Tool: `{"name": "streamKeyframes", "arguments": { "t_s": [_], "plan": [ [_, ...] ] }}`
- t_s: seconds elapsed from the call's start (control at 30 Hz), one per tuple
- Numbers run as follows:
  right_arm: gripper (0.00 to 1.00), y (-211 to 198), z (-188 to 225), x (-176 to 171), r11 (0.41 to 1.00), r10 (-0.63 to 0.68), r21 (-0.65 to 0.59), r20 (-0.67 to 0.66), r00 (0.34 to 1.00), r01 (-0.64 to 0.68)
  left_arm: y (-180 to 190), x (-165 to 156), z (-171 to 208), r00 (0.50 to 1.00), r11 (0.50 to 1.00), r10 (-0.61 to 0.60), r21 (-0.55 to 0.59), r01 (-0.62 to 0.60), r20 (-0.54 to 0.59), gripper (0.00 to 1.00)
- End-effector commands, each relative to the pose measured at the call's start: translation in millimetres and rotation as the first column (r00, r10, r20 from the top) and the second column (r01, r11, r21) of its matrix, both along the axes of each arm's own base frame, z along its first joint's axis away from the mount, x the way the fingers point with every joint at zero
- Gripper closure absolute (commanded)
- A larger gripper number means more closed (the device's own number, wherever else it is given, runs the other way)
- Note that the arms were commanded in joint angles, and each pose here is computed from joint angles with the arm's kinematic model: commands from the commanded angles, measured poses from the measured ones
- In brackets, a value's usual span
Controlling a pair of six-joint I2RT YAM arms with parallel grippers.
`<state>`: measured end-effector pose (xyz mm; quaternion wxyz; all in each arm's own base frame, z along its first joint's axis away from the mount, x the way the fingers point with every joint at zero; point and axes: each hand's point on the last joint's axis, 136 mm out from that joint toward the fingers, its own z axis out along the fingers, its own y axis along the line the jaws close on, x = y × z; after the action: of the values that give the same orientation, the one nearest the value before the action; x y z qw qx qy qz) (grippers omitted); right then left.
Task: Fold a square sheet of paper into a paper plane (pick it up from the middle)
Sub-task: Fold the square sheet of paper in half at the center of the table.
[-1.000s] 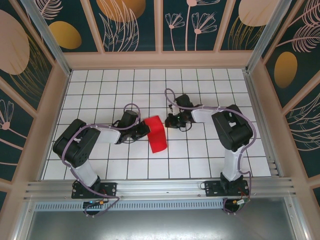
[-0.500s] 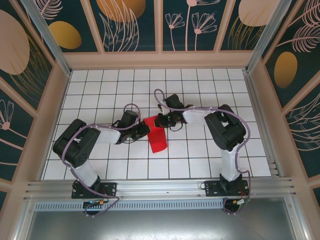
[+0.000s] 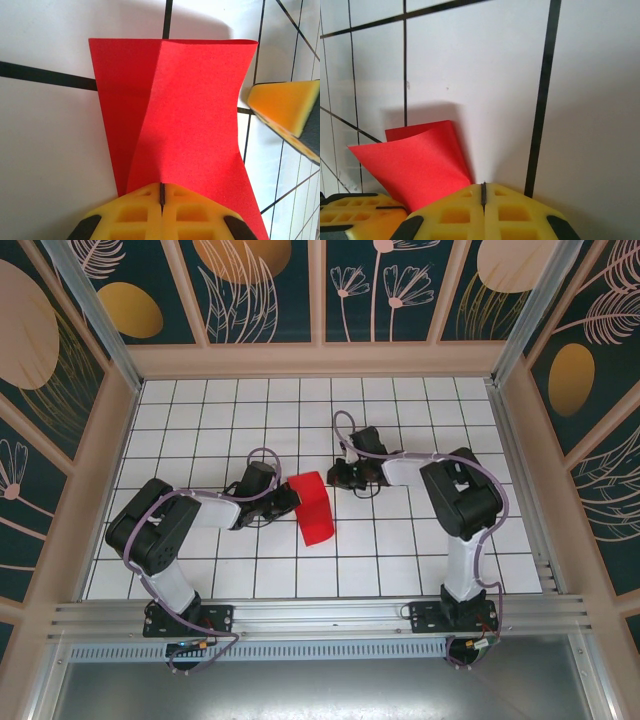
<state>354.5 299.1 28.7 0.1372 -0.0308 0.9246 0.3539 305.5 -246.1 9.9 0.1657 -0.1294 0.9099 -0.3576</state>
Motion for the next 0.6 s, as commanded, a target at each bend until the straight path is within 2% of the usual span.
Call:
{"name": "streamKeyframes", "arguments": {
  "t_s": [0.0,0.13,0.27,0.53,0.57],
  "plan": [
    [0.98,27.0,29.4,-2.0,0.997,0.055,0.043,0.098,0.994,-0.059,59.3,-52.3,-75.1,0.973,0.957,0.082,0.289,-0.016,-0.216,1.0],
    [0.98,47.6,16.3,-7.0,0.994,0.095,0.056,0.062,0.994,-0.098,59.8,-52.2,-74.3,0.974,0.956,0.08,0.293,-0.015,-0.213,1.0],
    [0.98,51.3,3.1,2.5,0.996,0.076,0.042,0.039,0.996,-0.078,60.9,-53.8,-74.4,0.973,0.956,0.081,0.294,-0.014,-0.215,1.0],
    [0.98,30.2,-13.1,34.4,0.997,-0.038,0.07,0.051,0.998,0.034,66.4,-63.2,-79.4,0.971,0.949,0.062,0.315,0.014,-0.231,1.0],
    [0.98,14.8,-14.8,47.6,0.995,-0.086,0.06,0.053,0.995,0.083,67.1,-64.5,-80.2,0.971,0.949,0.062,0.315,0.015,-0.232,1.0]
  ]
}}
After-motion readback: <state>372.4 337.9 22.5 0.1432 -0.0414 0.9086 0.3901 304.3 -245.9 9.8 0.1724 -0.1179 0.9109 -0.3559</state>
